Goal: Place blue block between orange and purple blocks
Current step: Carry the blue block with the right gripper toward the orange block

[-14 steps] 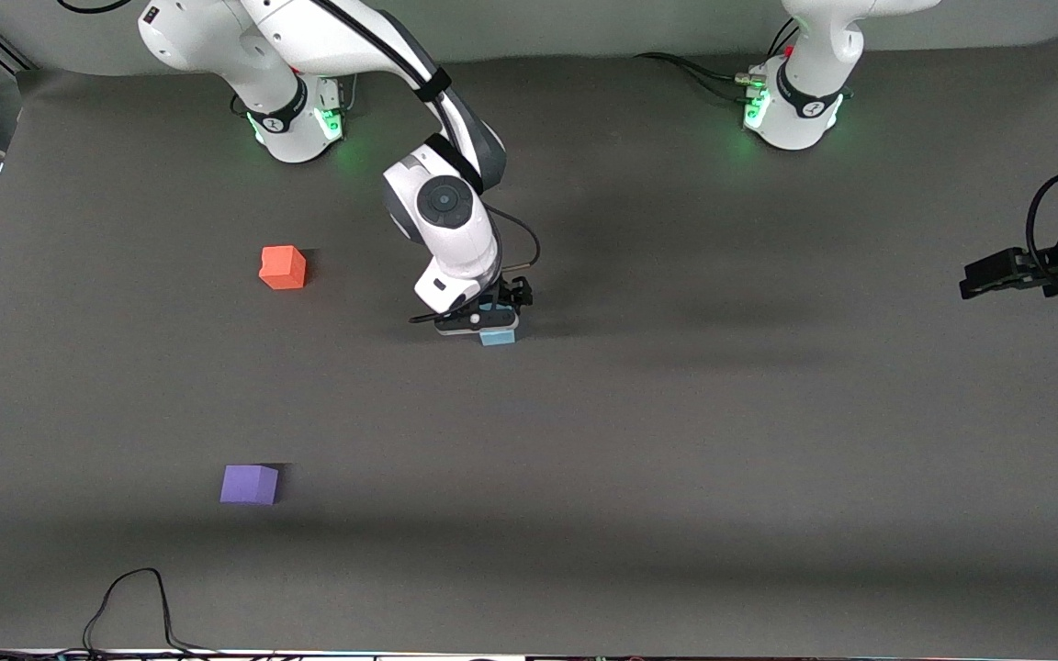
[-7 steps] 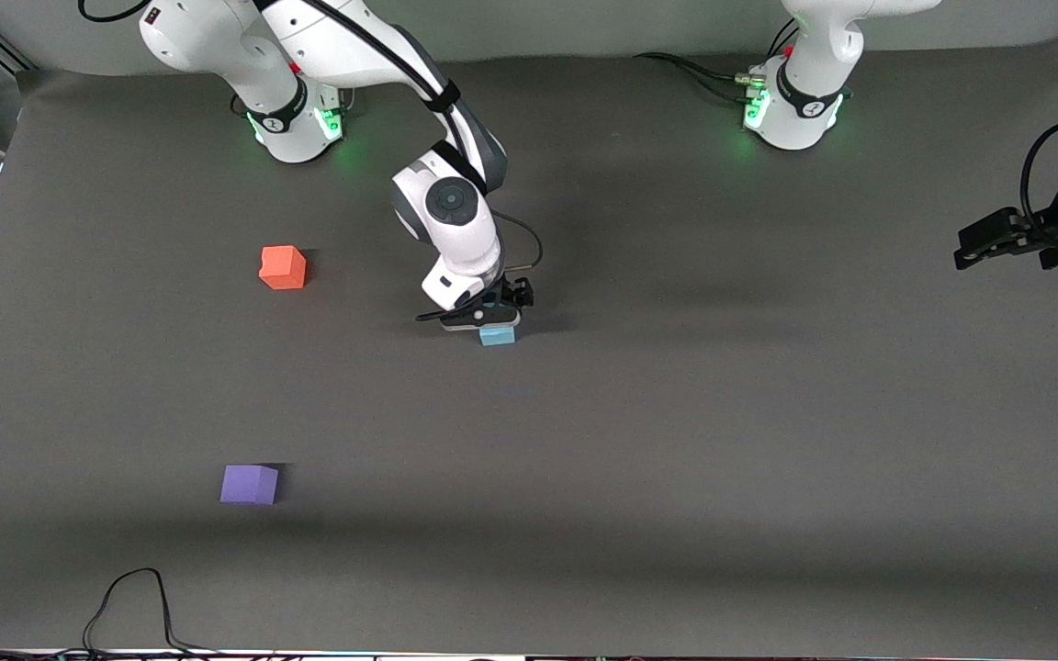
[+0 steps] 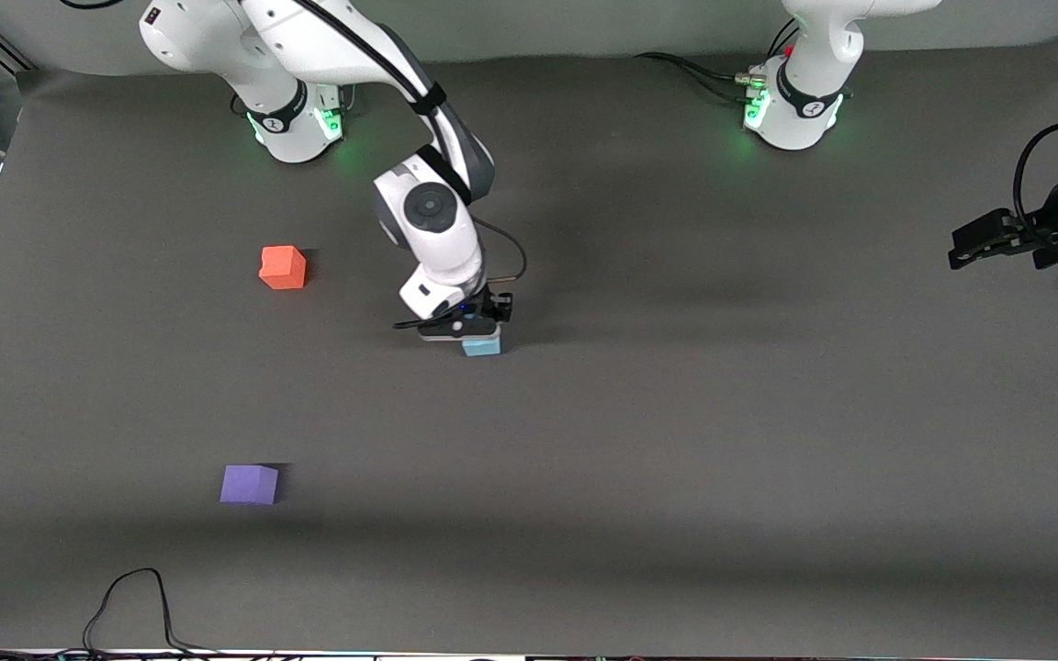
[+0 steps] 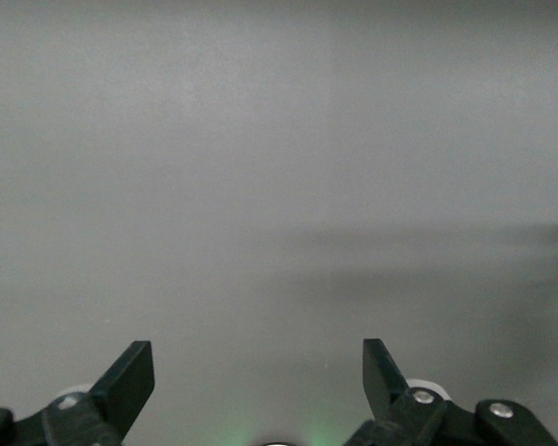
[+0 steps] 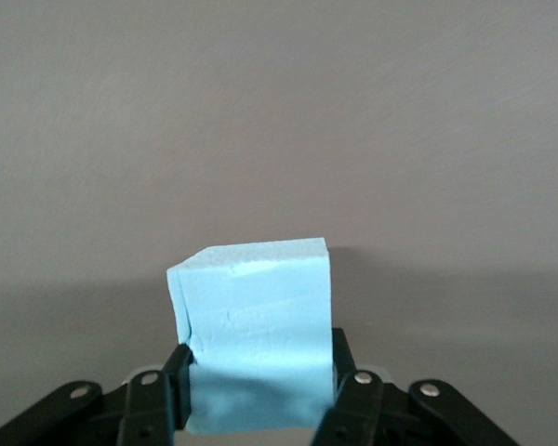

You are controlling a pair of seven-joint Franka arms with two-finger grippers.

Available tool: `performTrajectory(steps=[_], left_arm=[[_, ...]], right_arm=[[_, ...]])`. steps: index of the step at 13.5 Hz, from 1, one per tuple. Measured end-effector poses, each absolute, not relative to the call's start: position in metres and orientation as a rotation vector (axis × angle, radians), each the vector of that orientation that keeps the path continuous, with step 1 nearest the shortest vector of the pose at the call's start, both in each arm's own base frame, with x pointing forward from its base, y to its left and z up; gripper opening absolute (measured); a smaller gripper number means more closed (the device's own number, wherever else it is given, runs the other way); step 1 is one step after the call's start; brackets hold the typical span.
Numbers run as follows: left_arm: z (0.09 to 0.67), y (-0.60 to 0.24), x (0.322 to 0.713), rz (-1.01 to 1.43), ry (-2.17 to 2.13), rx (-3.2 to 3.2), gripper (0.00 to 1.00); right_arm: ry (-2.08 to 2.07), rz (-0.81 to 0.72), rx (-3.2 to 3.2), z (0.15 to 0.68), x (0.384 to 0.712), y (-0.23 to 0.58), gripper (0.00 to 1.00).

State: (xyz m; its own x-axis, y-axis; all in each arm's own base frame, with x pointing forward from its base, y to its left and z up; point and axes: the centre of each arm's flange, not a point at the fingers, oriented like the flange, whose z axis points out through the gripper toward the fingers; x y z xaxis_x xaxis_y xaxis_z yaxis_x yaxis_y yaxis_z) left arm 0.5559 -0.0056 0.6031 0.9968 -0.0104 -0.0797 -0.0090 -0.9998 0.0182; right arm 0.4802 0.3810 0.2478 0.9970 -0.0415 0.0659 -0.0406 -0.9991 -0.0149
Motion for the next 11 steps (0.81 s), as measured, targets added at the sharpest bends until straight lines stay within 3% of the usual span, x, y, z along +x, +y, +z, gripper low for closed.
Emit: performTrajectory(steps=[4, 6, 11], left_arm=[[0.599, -0.007, 0.555, -0.138, -0.019, 3.121, 1.00], [0.599, -0.007, 0.555, -0.139, -0.020, 3.121, 1.00], [0.599, -0.010, 0.555, -0.140, -0.031, 3.121, 1.00]], right_arm=[[0.115, -0.015, -3.129, 0.365, 0.537, 0.250, 0.56], [0.141, 0.005, -3.103, 0.396, 0.552, 0.167, 0.54], [0.143, -0.018, -3.085, 0.354, 0.544, 0.051, 0.54]])
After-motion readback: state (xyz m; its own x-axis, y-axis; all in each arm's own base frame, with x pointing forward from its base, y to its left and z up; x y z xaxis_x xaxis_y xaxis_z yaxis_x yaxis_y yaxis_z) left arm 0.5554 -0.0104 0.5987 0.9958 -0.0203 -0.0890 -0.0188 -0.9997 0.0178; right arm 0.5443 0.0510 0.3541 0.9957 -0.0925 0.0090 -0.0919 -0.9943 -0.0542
